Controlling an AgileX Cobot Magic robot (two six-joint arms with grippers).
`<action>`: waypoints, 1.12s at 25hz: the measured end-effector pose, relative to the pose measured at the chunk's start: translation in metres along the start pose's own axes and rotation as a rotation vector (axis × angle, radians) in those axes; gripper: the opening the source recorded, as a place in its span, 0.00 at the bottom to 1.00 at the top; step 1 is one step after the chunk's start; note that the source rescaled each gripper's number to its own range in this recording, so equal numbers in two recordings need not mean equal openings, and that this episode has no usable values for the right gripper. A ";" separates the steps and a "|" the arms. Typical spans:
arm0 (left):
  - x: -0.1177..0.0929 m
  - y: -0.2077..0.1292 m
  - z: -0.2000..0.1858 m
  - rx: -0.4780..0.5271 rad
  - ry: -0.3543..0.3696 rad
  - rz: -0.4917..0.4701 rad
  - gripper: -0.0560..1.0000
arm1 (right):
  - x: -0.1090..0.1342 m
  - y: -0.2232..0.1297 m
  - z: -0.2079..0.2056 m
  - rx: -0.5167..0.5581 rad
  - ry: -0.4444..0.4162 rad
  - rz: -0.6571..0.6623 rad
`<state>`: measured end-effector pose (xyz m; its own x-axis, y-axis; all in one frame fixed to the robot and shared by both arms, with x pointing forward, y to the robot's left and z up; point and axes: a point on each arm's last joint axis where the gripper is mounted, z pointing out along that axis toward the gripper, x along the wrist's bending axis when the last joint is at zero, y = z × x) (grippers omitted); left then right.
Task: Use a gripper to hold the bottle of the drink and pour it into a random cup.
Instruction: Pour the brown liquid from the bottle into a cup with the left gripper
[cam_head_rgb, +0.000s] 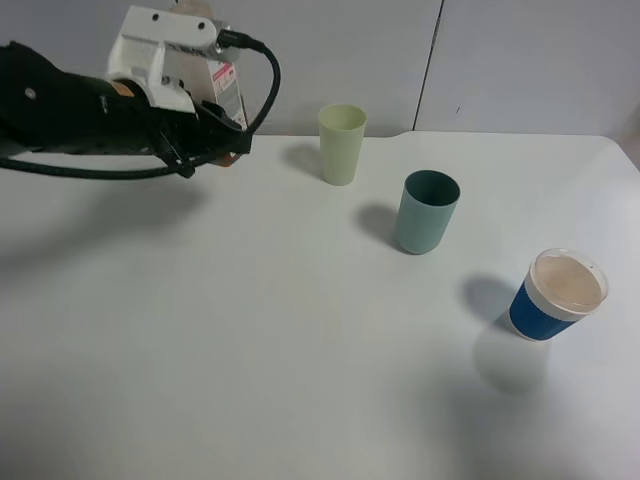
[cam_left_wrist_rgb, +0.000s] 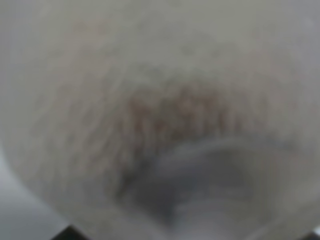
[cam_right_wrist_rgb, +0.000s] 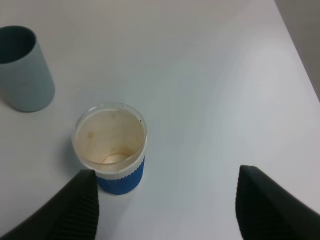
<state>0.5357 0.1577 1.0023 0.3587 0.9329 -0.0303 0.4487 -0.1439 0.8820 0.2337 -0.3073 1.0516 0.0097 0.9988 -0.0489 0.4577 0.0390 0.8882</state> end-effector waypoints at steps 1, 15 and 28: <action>0.003 0.005 0.001 0.001 -0.005 0.004 0.05 | 0.000 0.000 0.000 0.000 0.000 0.000; 0.010 0.027 0.002 -0.014 -0.053 0.000 0.05 | 0.000 0.000 0.000 0.000 0.000 0.000; 0.009 0.022 0.002 0.047 -0.051 0.023 0.05 | 0.000 0.000 0.000 0.000 0.000 0.000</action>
<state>0.5507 0.1625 1.0209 0.4104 0.9112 -0.0351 0.4772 -0.1818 0.8598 0.2337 -0.3073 1.0516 0.0097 0.9988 -0.0489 0.4577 0.0390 0.8882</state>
